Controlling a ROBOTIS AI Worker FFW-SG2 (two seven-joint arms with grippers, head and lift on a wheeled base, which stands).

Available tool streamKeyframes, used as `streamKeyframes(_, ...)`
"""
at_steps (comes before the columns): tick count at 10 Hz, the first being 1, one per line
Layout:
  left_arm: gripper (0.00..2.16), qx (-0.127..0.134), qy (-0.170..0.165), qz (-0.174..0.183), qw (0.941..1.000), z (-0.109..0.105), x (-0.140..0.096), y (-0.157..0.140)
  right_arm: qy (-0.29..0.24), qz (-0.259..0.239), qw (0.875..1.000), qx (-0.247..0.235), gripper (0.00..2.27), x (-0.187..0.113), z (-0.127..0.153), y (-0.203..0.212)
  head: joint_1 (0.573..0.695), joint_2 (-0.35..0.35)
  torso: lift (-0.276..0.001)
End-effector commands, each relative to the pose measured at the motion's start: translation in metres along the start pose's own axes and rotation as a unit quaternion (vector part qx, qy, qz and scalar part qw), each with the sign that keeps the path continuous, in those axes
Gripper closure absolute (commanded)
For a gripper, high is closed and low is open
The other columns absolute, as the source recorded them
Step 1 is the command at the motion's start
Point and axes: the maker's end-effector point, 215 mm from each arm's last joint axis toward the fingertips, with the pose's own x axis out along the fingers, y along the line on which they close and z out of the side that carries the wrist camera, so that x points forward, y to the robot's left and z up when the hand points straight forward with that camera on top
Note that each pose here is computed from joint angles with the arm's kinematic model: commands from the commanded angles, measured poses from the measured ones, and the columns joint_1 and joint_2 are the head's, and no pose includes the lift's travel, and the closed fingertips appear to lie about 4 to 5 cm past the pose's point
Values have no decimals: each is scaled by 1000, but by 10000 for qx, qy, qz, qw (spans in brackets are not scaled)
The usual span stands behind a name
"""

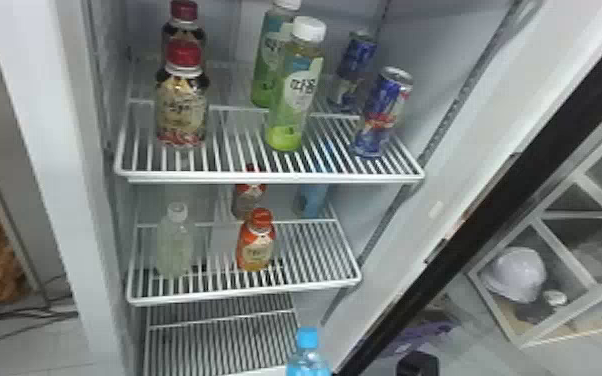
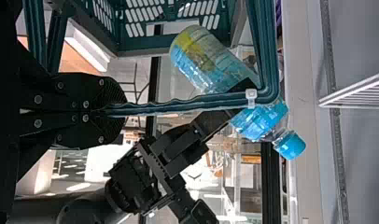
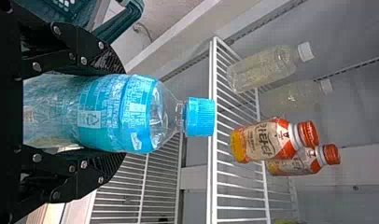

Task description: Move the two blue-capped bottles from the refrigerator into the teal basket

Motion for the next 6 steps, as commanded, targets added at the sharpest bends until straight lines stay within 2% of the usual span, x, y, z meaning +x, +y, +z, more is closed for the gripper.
streamKeyframes(1,1176,-11,-24,-17,10000,0,0,0,-50,11,10000,17,576,3,-1,-3,695,-350,-136)
streamKeyframes(3,1176,-11,-39,-32,10000,1,1,-1,-151,116,9998,-33,429,6,2,-5,695,-350,-136)
streamKeyframes(6,1176,-23,-30,-35,10000,0,1,-1,-576,-25,9982,-169,415,2,25,-17,695,-350,-136)
